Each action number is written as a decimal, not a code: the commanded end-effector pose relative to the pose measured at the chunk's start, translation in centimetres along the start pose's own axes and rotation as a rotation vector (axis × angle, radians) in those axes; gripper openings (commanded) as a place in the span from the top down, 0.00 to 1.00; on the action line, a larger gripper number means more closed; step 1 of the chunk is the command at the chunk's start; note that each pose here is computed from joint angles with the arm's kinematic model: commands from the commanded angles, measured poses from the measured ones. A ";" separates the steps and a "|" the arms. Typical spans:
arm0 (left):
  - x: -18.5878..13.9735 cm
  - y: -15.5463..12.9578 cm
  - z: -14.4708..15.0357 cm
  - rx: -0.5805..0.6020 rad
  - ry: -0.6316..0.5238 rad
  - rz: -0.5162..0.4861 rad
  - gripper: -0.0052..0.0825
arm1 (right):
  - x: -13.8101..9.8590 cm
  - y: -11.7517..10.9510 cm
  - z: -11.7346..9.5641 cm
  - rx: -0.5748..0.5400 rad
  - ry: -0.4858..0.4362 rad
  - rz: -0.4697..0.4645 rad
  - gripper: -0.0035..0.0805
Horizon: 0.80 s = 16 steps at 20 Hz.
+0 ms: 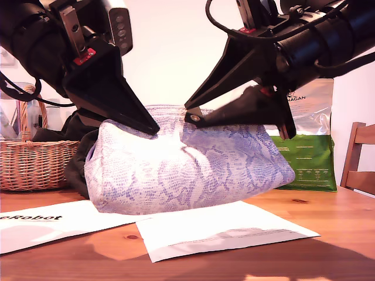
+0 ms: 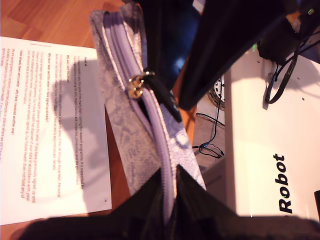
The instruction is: Open the zipper in the zip bag in front of you
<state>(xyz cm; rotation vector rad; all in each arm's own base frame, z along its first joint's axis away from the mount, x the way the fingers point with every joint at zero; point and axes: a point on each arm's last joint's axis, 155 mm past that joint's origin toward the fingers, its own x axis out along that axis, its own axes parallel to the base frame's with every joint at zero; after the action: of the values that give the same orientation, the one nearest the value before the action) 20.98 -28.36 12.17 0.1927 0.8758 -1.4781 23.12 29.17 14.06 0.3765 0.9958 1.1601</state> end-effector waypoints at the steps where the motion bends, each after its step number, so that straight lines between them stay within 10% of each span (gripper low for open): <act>1: -0.2 -0.2 1.2 0.044 -0.023 -0.005 0.96 | 0.2 0.1 0.3 -0.013 -0.008 0.005 0.79; 5: -0.2 0.4 1.1 0.052 -0.015 0.026 0.96 | 0.2 0.0 0.3 -0.013 -0.011 -0.003 0.97; 16: -1.3 6.3 -0.1 0.110 0.095 0.337 0.96 | 0.2 -0.3 -0.1 0.004 0.002 -0.015 0.97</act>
<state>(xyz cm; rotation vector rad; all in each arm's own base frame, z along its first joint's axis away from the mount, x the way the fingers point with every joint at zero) 25.69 -26.63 9.98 0.4543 0.8218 -1.2407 23.52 28.96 13.73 0.3680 0.9953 1.1295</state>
